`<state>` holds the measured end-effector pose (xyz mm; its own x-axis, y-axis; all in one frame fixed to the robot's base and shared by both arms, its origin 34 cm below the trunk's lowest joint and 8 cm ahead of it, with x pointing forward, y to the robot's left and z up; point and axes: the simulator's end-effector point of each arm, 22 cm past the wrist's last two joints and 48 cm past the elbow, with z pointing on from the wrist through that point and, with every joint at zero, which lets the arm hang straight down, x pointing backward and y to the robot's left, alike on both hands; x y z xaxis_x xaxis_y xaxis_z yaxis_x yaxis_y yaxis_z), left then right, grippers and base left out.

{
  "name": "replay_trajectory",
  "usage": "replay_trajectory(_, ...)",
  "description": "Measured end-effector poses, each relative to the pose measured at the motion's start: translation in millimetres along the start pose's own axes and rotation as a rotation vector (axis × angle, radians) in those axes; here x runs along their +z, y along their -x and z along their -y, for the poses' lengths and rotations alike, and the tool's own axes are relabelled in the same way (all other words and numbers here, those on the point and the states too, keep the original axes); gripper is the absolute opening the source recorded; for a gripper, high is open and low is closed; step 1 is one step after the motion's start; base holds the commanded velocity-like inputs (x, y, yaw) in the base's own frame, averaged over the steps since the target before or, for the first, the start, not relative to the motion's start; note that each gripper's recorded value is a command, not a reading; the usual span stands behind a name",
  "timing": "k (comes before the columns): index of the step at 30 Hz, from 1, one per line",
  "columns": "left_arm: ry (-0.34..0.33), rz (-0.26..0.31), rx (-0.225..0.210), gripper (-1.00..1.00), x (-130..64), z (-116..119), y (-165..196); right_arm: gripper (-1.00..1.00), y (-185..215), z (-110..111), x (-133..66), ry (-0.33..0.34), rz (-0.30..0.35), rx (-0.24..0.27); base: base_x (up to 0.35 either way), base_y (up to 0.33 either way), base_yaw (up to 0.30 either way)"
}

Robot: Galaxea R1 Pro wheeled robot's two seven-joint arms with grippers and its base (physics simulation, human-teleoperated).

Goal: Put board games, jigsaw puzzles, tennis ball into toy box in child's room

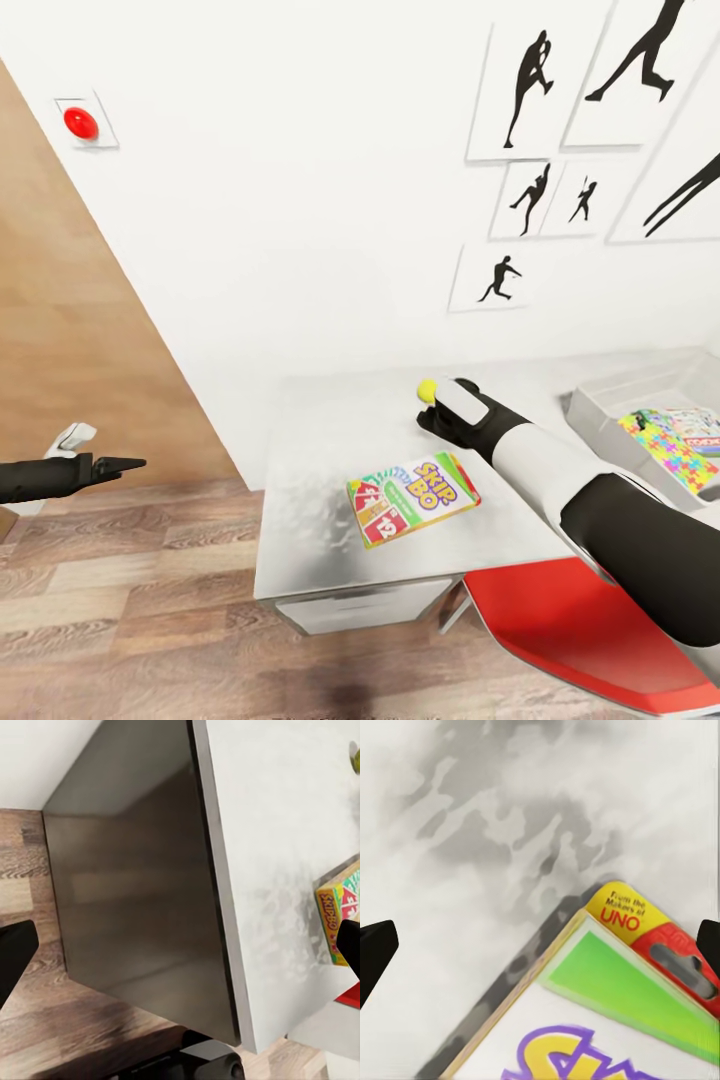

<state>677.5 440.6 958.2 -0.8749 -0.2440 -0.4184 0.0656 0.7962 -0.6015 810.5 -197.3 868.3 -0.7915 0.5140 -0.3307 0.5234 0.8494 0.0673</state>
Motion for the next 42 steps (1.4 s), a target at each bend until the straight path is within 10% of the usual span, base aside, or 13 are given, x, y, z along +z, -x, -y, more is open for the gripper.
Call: replay_trajectory(42, 0.011, -0.054, -0.039, 1.00, 25.1, -22, -20, 1.00, -36, 24, 46.6, -0.066, -0.114, -0.031, 0.000, 0.000, 0.000)
